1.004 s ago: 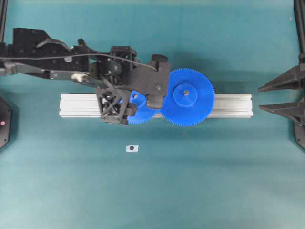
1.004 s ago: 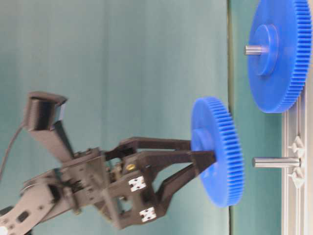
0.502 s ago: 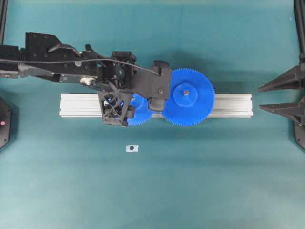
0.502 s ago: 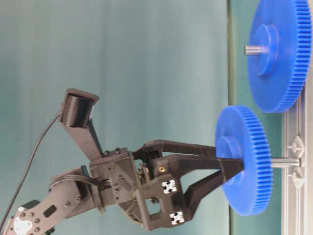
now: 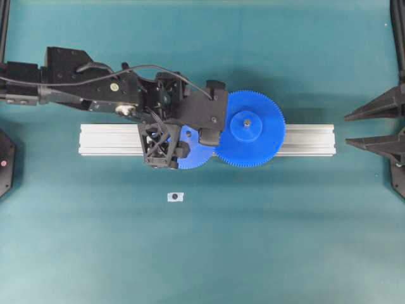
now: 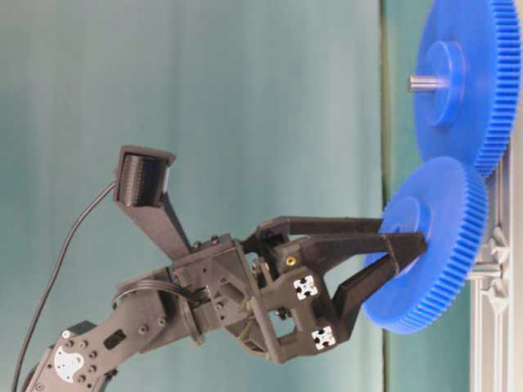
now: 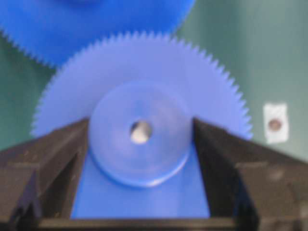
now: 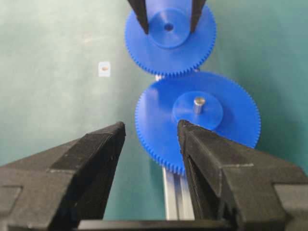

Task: Insert the small gear onto the shaft.
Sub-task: 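Align the gear bore with the shaft and push it on, meshing teeth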

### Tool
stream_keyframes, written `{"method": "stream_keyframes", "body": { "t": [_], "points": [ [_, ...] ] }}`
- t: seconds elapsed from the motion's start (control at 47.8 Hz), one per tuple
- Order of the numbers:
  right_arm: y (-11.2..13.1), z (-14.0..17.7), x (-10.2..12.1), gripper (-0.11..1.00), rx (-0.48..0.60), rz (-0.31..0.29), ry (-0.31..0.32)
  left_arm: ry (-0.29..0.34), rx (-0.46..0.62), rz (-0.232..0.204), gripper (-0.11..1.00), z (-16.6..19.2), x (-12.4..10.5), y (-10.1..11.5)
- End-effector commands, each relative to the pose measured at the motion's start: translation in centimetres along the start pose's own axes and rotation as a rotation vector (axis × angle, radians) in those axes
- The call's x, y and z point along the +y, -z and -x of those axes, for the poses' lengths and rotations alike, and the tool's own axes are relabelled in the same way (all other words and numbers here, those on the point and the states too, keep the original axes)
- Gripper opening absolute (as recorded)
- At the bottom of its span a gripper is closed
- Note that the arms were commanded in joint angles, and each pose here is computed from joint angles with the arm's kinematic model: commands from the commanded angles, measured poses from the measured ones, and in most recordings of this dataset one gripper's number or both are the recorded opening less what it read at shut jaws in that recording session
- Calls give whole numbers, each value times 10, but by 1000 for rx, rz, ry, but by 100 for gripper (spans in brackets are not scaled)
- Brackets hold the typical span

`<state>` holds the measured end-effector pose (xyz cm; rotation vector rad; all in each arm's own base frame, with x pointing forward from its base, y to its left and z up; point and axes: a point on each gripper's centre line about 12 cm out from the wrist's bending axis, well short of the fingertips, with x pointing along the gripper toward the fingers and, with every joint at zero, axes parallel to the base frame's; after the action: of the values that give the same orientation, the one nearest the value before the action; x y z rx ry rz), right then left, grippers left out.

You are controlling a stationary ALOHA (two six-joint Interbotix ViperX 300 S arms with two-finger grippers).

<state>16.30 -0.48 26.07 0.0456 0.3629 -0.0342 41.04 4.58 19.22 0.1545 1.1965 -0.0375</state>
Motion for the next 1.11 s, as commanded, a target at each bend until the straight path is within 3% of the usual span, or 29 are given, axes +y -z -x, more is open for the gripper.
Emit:
{"method": "stream_keyframes", "body": {
  "t": [0.0,0.377,0.753,1.088],
  "points": [
    [-7,1,0,60,-18,-4,1,-2,37,16,71,7,6,8],
    [-7,2,0,60,-20,-5,1,7,70,16,71,21,5,15],
    [-7,2,0,60,-20,-5,1,-2,39,9,71,14,9,2],
    [-5,1,0,60,-15,-4,1,-12,39,38,71,14,21,5]
  ]
}}
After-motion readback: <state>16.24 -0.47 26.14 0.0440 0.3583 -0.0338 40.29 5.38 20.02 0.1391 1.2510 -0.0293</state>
